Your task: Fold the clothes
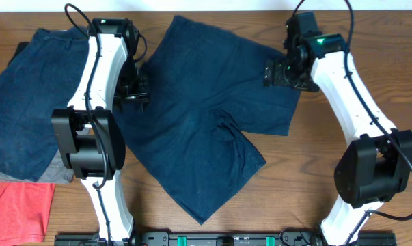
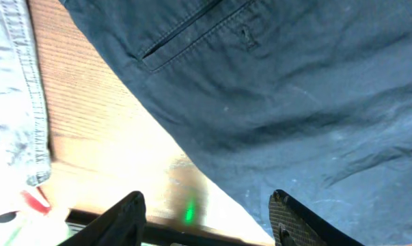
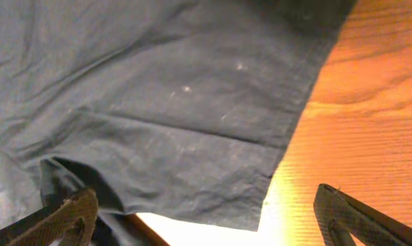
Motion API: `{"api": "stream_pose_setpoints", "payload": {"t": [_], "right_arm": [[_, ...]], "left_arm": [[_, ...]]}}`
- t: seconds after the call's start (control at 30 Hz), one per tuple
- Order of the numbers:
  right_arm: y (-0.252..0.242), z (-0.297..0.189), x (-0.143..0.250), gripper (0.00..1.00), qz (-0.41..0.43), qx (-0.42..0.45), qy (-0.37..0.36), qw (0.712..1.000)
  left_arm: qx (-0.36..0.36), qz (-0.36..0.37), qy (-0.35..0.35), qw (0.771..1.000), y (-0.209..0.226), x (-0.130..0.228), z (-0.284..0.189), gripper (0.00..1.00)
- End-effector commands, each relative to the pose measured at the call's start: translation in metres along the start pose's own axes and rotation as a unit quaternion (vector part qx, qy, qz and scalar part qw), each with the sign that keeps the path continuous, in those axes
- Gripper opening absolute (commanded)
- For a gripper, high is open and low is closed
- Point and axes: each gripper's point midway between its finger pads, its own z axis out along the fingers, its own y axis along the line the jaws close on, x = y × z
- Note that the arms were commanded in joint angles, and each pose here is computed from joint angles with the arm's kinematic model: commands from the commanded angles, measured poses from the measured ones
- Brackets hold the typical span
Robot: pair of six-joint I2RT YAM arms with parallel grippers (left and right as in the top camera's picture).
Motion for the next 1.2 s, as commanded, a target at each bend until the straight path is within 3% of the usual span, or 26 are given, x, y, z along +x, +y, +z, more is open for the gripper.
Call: {"api": "stream_pose_setpoints", "payload": {"t": [0.0,0.17,0.27,0.43,0.7,1.17], "right_arm": [[0.017,0.005,0.019,0.99,-0.015,-0.006,0.016,1.000],[0.048,0.028,0.052,0.99,-0.060,-0.019,0.042,0.997],[0.063,0.043,0.072,0.99,-0.072,-0.023,0.052,0.996],[0.065,0.062,0.097,0.99,-0.090,-0.016,0.068,0.993],[0.034,0.092,0.118,0.99,-0.052,0.013,0.086,0.995],[-0.030,0.120,0.106,0.98,0.009,0.024,0.105,0.994]], "left_arm": [[-0.015,-0.003,-0.019,1.000,0.009,0.002,-0.011,0.61],[0.012,-0.021,-0.127,0.992,0.011,-0.007,-0.057,0.64],[0.036,-0.041,-0.217,0.975,0.016,-0.014,-0.097,0.69],[0.057,-0.050,-0.299,0.951,0.021,-0.018,-0.136,0.74],[0.056,-0.041,-0.310,0.948,0.021,-0.020,-0.141,0.74],[0.056,-0.040,-0.311,0.948,0.021,-0.021,-0.141,0.74]]}}
